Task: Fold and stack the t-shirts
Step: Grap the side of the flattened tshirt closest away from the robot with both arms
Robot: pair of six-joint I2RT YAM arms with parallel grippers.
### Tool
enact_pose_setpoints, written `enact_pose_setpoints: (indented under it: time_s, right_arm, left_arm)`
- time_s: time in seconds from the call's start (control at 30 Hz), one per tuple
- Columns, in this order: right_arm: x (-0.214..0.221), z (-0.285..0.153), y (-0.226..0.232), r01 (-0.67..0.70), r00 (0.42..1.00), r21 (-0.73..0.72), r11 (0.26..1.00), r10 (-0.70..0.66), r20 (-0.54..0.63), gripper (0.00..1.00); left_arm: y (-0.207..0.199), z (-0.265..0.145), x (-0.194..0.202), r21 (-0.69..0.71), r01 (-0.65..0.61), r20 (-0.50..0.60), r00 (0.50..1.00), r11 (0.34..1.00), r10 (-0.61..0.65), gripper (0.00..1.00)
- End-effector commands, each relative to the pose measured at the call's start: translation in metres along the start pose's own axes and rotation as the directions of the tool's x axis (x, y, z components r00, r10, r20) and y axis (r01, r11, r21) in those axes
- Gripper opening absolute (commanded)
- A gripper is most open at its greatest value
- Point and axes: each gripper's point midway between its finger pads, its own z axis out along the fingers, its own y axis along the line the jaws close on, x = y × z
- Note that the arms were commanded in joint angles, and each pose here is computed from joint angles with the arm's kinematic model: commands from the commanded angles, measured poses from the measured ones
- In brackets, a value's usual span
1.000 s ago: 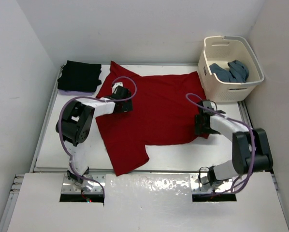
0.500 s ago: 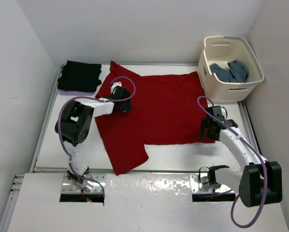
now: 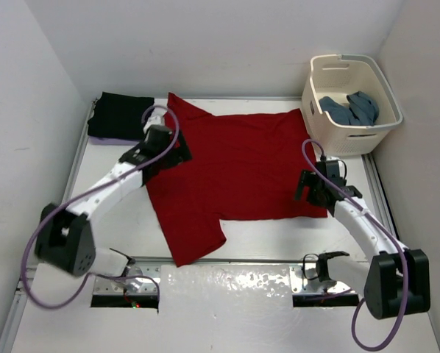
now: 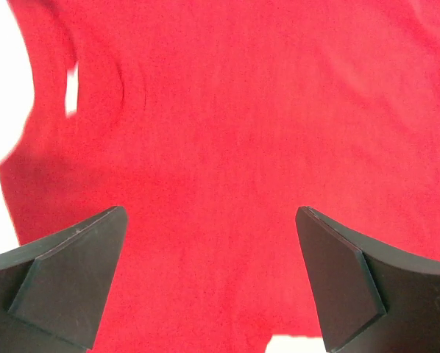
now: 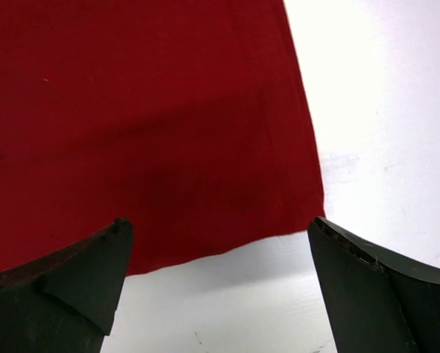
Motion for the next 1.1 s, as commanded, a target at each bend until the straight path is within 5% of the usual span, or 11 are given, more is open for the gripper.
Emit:
enact_pose_setpoints:
  time_s: [0.0,0.27,0.6,1.07]
  right_arm:
    - [-0.003,-0.001,-0.006,-0.082,0.995,0.025,0.996,0.08,0.061,0.99]
    - [0.009,-0.004,-0.016,-0.109,0.989,0.043,0.993,0.104,0.103,0.99]
    - [0.03,0.009,-0.024,-0.082,0.994,0.067,0.994,0.077,0.08,0.99]
    - [0.038,0.016,-0.029,-0.076,0.996,0.092,0.993,0.072,0.054,0.99]
  left_arm:
    - [0.02,-0.031,0.076,0.0,0.107,-0.219,0.97,0.994,-0.105,1.0]
    - [0.051,-0.114,0.185,0.026,0.046,-0.492,0.87,0.999,-0.027,1.0]
    - [0.076,-0.159,0.251,0.127,0.004,-0.704,0.705,0.992,0.088,0.99]
    - [0.071,-0.149,0.29,0.14,0.058,-0.733,0.677,0.988,0.064,0.92]
